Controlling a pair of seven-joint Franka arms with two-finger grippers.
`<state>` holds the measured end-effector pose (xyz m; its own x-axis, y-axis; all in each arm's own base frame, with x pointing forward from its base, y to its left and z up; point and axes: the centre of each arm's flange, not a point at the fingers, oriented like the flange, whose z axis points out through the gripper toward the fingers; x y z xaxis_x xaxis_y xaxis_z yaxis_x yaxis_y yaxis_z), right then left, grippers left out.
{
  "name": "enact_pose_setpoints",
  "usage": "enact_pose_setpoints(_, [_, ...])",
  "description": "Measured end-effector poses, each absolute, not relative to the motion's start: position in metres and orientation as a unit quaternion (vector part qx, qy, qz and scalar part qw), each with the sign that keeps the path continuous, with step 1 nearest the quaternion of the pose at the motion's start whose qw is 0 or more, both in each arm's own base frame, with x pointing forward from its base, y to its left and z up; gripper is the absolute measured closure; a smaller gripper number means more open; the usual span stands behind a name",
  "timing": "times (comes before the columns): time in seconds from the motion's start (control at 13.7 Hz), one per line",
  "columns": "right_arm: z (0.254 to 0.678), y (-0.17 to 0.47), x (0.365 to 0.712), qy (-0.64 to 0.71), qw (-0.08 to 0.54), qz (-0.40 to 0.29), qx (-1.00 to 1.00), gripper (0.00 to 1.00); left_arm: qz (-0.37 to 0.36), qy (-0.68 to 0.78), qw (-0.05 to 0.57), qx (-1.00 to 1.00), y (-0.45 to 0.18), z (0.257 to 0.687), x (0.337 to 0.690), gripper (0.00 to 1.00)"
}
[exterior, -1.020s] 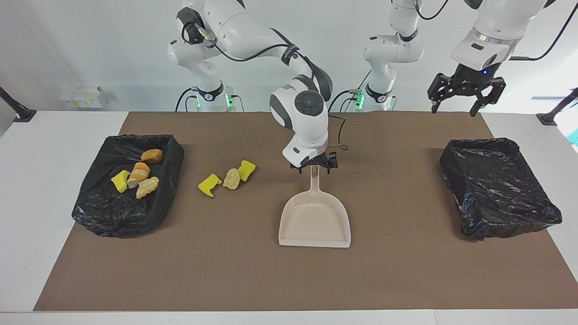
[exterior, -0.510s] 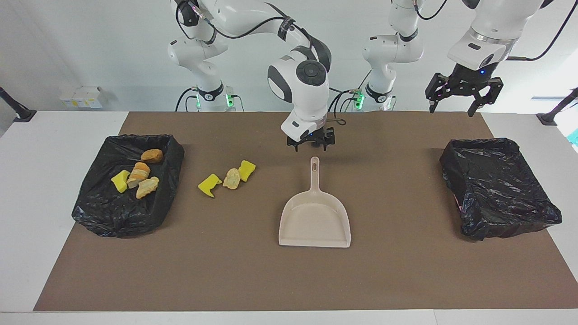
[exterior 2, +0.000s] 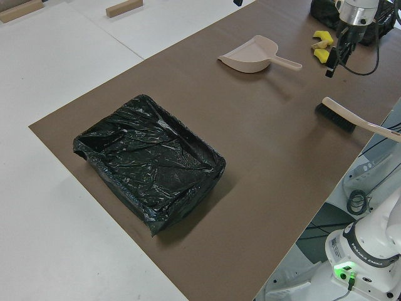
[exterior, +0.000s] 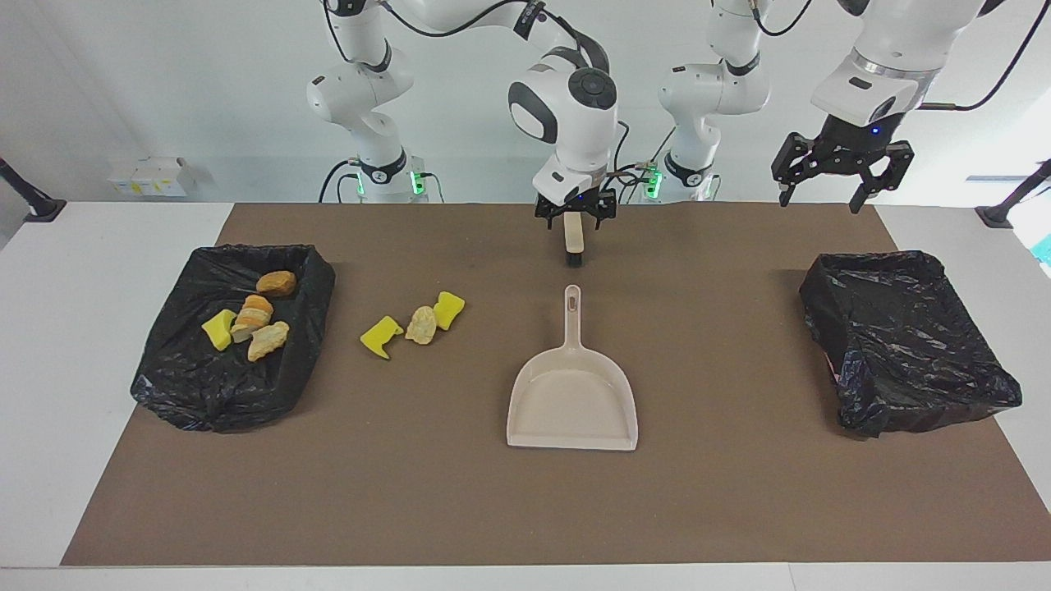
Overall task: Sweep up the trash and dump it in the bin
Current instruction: 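Set the dustpan down mid-table and release it with the right gripper, then grasp the dustpan handle with the left gripper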
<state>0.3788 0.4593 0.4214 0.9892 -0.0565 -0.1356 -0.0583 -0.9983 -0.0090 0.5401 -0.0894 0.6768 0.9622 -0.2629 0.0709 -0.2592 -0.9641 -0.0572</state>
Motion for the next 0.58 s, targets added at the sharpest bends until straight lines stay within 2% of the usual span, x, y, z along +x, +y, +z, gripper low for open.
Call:
enact_pose_setpoints(0.29, [0.407, 0.462, 0.315, 0.025, 0.007, 0.086, -0.996, 0.00, -0.043, 0.146, 0.020, -0.988, -0.106, 0.667, 0.546, 0.00])
enact_pose_setpoints(0.58, [0.370, 0.465, 0.271, 0.028, -0.002, 0.092, -0.995, 0.00, -0.041, 0.184, 0.018, -0.982, -0.149, 0.637, 0.547, 0.00])
